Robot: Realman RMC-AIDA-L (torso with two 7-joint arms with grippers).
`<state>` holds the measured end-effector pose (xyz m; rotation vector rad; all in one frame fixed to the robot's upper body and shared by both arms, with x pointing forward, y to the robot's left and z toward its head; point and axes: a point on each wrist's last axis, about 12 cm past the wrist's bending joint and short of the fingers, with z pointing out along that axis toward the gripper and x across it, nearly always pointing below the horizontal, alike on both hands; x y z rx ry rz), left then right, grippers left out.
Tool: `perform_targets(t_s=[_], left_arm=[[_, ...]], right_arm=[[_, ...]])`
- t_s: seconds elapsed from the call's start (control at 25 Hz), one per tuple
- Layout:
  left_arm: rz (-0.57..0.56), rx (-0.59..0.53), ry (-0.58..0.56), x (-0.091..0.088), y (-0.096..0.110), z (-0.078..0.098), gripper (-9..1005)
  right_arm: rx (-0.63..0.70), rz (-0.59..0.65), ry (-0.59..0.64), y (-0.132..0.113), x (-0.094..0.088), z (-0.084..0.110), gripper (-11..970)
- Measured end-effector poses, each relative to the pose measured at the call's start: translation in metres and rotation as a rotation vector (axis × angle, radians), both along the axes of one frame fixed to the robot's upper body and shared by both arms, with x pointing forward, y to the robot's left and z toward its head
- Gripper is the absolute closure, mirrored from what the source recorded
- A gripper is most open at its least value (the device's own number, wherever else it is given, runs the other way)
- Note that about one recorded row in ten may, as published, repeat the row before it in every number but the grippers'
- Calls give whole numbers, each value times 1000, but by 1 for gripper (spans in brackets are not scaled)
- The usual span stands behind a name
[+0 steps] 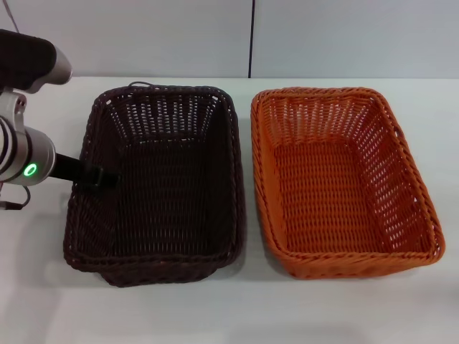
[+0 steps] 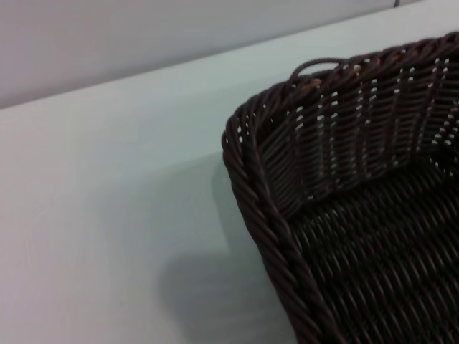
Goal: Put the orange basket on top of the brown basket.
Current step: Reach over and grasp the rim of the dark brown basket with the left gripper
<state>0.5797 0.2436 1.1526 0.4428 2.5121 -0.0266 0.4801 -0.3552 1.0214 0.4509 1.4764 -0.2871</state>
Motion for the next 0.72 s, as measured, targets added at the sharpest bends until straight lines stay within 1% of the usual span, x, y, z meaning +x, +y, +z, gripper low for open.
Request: perform_targets(t_s=[0.12, 0.36, 0.52, 0.72], left_arm=[[-5, 6, 6, 1, -1, -1, 226], [-31, 25, -5, -1, -1, 4, 249], [-69, 47, -17, -3, -1, 4, 264], [-69, 41, -14, -1, 0, 2, 479]], right_arm=[[1, 2, 3, 0, 0, 0, 149], [0, 4, 2, 1, -1, 0, 149], [1, 4, 1, 0, -1, 0, 150], [1, 2, 1, 0, -1, 0, 150]])
